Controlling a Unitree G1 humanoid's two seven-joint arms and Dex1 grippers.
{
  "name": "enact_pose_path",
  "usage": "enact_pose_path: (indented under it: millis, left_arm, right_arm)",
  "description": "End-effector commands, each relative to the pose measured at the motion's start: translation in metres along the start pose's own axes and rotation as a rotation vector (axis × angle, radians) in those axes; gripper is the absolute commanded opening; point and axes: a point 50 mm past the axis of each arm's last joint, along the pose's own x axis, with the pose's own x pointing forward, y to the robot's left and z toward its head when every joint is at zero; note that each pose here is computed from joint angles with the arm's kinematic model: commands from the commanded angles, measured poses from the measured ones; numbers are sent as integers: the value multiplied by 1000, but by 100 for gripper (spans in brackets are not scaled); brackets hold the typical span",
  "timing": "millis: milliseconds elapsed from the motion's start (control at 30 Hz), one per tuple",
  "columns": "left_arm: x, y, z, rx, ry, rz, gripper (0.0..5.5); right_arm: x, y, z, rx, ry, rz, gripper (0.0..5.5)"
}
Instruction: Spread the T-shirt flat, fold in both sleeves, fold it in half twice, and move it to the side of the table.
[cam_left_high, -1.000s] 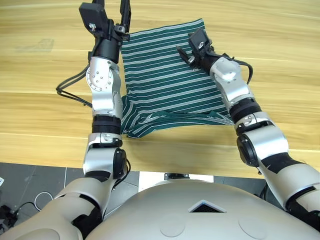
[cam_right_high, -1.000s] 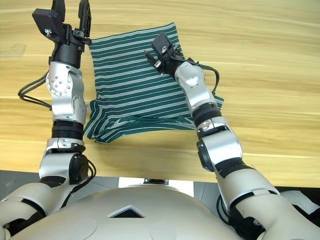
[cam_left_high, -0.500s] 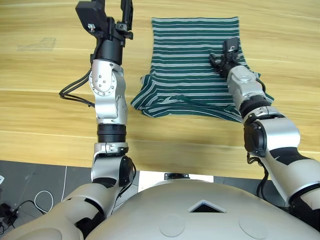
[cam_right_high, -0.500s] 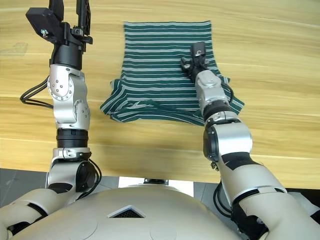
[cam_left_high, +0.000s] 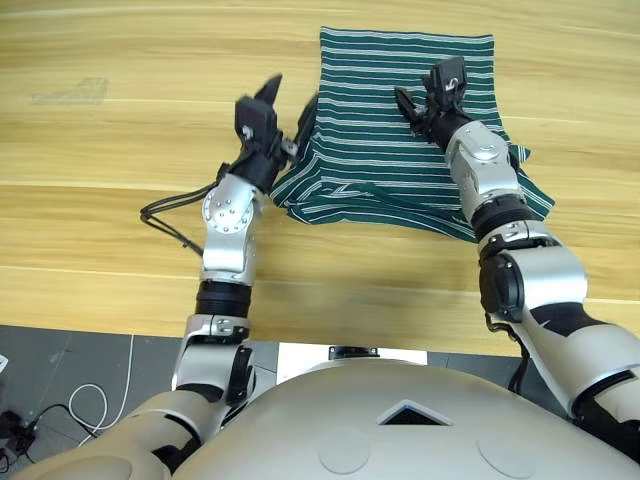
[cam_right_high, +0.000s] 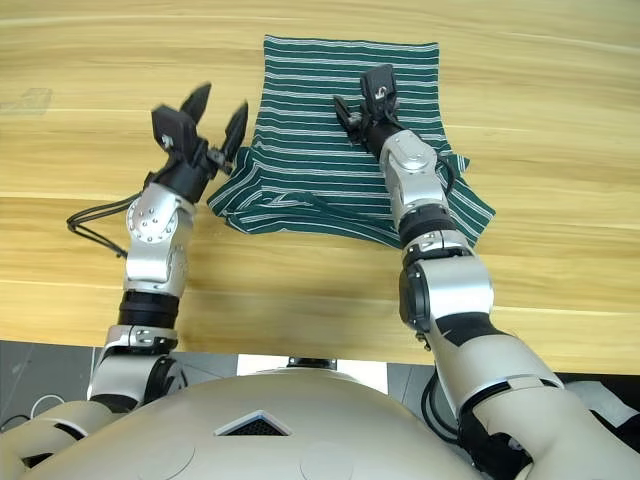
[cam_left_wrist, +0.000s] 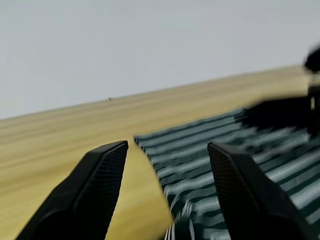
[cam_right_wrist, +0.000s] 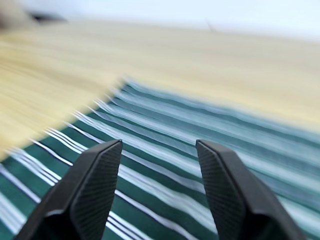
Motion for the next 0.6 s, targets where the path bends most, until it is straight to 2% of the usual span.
enact_pose_path:
  millis: [33, 167, 300, 433, 600]
  left_arm:
    - [-13, 4, -24, 75, 143, -87, 297]
    - [-3, 8, -33, 185, 260, -153, 297]
    - [14, 16, -27, 323, 303, -198, 297]
    - [33, 11, -17, 369, 280, -256, 297]
    - [28, 8, -22, 369, 293, -286, 297]
  right_arm:
    - [-37, 18, -18, -162, 33, 168, 273]
    - [-63, 20, -29, -235, 85, 188, 273]
    - [-68, 23, -23, -213, 75, 142, 273]
    - [-70, 36, -31, -199, 103, 155, 273]
    - [-76, 46, -39, -213, 137, 202, 273]
